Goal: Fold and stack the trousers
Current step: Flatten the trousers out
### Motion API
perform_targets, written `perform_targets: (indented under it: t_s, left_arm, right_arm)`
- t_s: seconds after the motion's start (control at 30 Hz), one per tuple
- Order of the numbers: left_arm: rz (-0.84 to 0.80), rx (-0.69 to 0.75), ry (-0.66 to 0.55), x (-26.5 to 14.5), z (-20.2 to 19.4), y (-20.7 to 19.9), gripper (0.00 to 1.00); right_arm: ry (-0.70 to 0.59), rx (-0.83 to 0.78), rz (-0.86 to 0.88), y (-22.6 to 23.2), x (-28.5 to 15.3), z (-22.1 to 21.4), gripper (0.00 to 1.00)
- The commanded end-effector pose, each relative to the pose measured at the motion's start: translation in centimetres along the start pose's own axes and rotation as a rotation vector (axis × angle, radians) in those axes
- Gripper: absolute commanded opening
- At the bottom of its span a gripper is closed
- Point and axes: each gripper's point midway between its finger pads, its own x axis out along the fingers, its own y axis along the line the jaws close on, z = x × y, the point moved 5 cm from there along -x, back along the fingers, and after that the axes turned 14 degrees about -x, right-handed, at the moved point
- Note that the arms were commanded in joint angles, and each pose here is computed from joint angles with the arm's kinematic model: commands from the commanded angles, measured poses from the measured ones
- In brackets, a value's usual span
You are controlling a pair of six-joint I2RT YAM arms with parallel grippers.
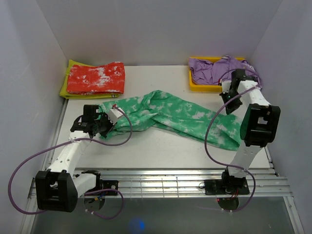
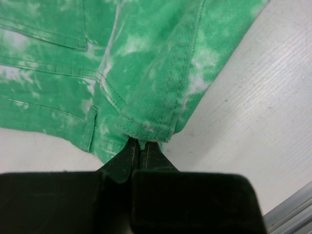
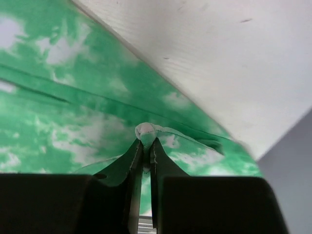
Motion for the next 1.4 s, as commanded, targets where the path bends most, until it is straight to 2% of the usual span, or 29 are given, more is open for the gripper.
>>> perform_targets:
  t_s: [0.0, 0.1, 0.13, 0.23, 0.27, 0.37, 0.43, 0.53, 0.67, 0.73, 0.83, 0.9, 0.93, 1.0, 1.03, 1.07, 1.1, 1.17, 1.2, 1.23, 1.27, 1.3, 1.33, 1.37]
  left_arm:
    - [0.083, -0.015, -0.062, -0.8, 3.1, 2.0, 0.00]
    - [0.077, -0.063, -0.075, -1.5, 4.8, 3.3, 0.00]
    - [0.093, -0.077, -0.103, -2.4, 5.9, 4.1, 0.00]
    - [0.085, -0.115, -0.141, -4.0, 6.8, 5.1, 0.00]
    - [0.097, -0.119, -0.154, -4.8, 6.9, 5.8, 0.00]
    - [0.125, -0.077, -0.175, -7.0, 7.2, 6.7, 0.00]
    - [0.143, -0.056, -0.169, -7.8, 6.4, 7.1, 0.00]
    - [0.188, -0.026, -0.137, -8.7, 3.9, 8.0, 0.00]
    - [0.205, 0.004, -0.077, -9.1, -0.7, 8.4, 0.00]
    - [0.196, 0.014, -0.050, -8.4, -2.5, 7.8, 0.00]
    - [0.199, 0.000, -0.065, -8.1, -2.8, 7.5, 0.00]
    - [0.120, 0.029, -0.043, -7.4, -4.0, 6.0, 0.00]
    - [0.109, 0.073, -0.035, -7.4, -4.3, 5.5, 0.00]
    - [0.054, 0.164, 0.022, -6.6, -6.5, 4.0, 0.00]
    - [0.038, 0.218, 0.063, -6.4, -7.6, 3.5, 0.00]
    - [0.045, 0.312, 0.077, -6.6, -8.1, 3.1, 0.00]
    - [0.023, 0.319, 0.103, -6.0, -9.5, 2.2, 0.00]
    - [0.033, 0.362, 0.110, -6.2, -9.9, 1.6, 0.00]
    - [0.030, 0.352, 0.101, -6.6, -9.6, 1.4, 0.05]
    - [0.038, 0.330, 0.078, -6.9, -8.9, 1.4, 0.26]
    - [0.025, 0.291, 0.040, -7.1, -8.0, 1.5, 0.37]
    - [0.004, 0.205, 0.027, -7.4, -7.4, 1.2, 0.45]
    - [0.019, 0.195, -0.001, -8.7, -5.4, 2.0, 0.65]
    - [-0.064, 0.113, 0.000, -8.5, -5.0, 1.7, 0.78]
  right_arm:
    - [-0.176, -0.161, -0.061, -2.2, -8.5, 0.0, 0.08]
    - [-0.288, -0.262, -0.093, -3.5, -12.5, -2.1, 0.08]
    - [-0.319, -0.375, -0.138, -4.1, -14.2, -3.2, 0.08]
    - [-0.383, -0.439, -0.234, -6.1, -17.2, -6.9, 0.08]
    - [-0.380, -0.522, -0.269, -6.8, -17.6, -8.0, 0.08]
    - [-0.410, -0.557, -0.367, -8.8, -19.7, -13.5, 0.08]
    - [-0.448, -0.607, -0.381, -8.8, -20.1, -15.3, 0.08]
    - [-0.412, -0.634, -0.384, -9.3, -19.0, -19.7, 0.08]
    - [-0.361, -0.569, -0.344, -9.8, -16.4, -24.7, 0.08]
    - [-0.366, -0.548, -0.278, -9.1, -14.7, -25.5, 0.08]
    - [-0.401, -0.551, -0.271, -8.0, -13.4, -25.8, 0.08]
    - [-0.393, -0.593, -0.267, -7.2, -12.5, -25.9, 0.08]
    - [-0.350, -0.673, -0.280, -6.8, -12.4, -26.1, 0.08]
    - [-0.299, -0.729, -0.218, -4.8, -9.9, -27.1, 0.08]
    - [-0.260, -0.777, -0.252, -4.7, -9.9, -27.4, 0.08]
    - [-0.257, -0.826, -0.233, -3.5, -8.4, -27.9, 0.08]
    - [-0.244, -0.845, -0.241, -3.3, -8.0, -28.0, 0.13]
    - [-0.221, -0.867, -0.287, -3.5, -8.1, -28.0, 0.25]
    - [-0.236, -0.850, -0.309, -3.7, -8.4, -27.7, 0.44]
    - [-0.270, -0.835, -0.344, -4.0, -9.0, -27.2, 0.54]
    - [-0.294, -0.817, -0.353, -4.0, -9.4, -26.9, 0.65]
    - [-0.306, -0.799, -0.381, -4.6, -10.7, -26.5, 0.86]
    - [-0.341, -0.792, -0.401, -4.9, -11.3, -25.9, 0.92]
    - [-0.367, -0.785, -0.394, -4.7, -11.9, -25.4, 0.98]
